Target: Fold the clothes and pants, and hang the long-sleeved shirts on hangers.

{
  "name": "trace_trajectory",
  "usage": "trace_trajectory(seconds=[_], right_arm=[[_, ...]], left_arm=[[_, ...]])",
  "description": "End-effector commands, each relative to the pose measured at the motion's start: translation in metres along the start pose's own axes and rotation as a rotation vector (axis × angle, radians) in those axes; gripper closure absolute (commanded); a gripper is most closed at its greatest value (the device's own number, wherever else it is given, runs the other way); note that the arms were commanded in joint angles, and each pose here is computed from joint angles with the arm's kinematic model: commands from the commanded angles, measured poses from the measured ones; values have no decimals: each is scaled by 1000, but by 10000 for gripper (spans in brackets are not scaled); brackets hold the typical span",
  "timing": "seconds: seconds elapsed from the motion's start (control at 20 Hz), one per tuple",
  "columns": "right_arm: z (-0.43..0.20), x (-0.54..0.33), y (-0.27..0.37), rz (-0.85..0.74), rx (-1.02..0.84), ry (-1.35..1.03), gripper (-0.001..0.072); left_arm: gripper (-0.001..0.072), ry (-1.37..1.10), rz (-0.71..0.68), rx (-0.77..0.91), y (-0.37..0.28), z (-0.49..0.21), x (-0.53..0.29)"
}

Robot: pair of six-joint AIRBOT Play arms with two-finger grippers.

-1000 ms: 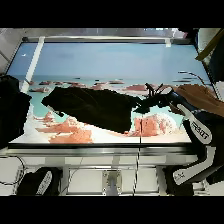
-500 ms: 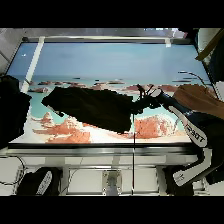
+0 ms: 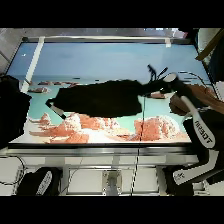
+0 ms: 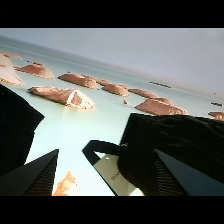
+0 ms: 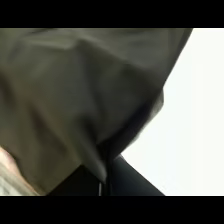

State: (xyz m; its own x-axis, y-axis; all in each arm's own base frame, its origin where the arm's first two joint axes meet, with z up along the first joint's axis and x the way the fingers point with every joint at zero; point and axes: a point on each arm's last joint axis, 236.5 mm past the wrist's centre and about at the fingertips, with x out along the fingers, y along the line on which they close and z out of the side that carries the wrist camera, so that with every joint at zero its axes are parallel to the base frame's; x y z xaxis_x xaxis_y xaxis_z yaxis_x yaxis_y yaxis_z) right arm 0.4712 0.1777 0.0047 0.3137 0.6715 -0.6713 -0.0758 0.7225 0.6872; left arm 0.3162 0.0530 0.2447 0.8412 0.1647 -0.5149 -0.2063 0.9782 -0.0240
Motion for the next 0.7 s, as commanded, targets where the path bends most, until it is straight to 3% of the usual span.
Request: trace_trajectory(seconds=[0.0, 0.25, 0.55, 0.65], right_arm=[[63, -113, 3, -19, -76, -157, 710], [74, -303, -55, -185, 83, -346, 710], [-10, -473, -114, -378, 335, -489, 711], [-47, -509, -138, -436, 495, -535, 711]], left_arm=[[51, -2, 1, -1, 0, 0, 0], [52, -2, 0, -2, 0, 0, 0], [52, -2, 0, -54, 0, 0, 0], [52, -2, 0, -54, 0, 0, 0]])
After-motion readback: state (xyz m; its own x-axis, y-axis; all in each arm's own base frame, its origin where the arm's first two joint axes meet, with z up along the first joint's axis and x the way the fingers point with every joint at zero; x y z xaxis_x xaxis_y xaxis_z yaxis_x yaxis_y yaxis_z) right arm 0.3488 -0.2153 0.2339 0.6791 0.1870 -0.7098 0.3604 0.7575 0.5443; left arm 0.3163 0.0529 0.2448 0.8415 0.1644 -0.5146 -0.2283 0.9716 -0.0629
